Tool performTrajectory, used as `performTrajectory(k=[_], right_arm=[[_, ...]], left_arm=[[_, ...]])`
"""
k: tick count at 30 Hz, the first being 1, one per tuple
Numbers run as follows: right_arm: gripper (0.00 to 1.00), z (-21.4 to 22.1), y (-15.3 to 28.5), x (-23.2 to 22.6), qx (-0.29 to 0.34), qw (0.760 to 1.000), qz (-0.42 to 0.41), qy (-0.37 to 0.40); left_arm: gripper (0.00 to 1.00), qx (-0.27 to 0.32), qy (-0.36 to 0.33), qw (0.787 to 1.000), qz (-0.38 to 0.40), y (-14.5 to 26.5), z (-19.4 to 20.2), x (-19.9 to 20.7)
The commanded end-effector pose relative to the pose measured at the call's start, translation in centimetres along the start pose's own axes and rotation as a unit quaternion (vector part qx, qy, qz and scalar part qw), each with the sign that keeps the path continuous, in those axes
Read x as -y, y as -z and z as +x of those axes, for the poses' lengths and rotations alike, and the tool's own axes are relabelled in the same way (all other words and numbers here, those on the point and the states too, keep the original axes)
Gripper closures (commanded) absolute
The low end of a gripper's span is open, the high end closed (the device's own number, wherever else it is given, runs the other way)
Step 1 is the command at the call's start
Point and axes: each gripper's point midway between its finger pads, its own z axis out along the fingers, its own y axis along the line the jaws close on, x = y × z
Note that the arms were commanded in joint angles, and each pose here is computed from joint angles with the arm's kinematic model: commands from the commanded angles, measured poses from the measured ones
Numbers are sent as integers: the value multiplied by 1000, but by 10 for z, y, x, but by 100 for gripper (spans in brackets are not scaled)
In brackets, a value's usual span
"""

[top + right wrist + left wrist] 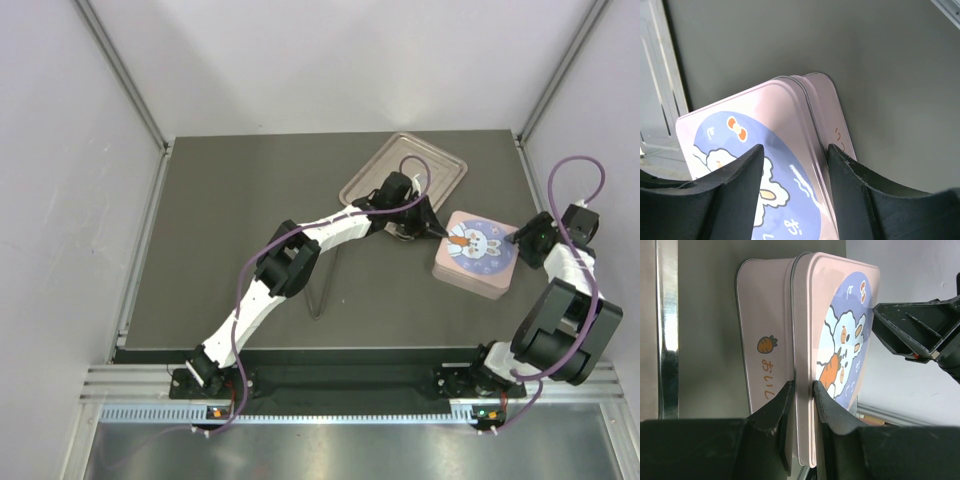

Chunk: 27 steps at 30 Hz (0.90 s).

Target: Pack the chocolate

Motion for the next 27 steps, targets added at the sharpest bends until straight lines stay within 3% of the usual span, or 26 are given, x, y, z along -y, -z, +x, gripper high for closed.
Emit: performTrajectory(k=[1,13,27], right_arm=[[46,-22,21,-28,38,998,-52,-1],[46,-14,21,-22,22,999,-41,-3],[44,-21,9,6,38,999,29,6]], left_arm=[[87,-5,-21,1000,21,-4,5,21],[87,-8,-20,1000,17,-1,9,26],[72,-29,-25,998,40,-2,18,31]])
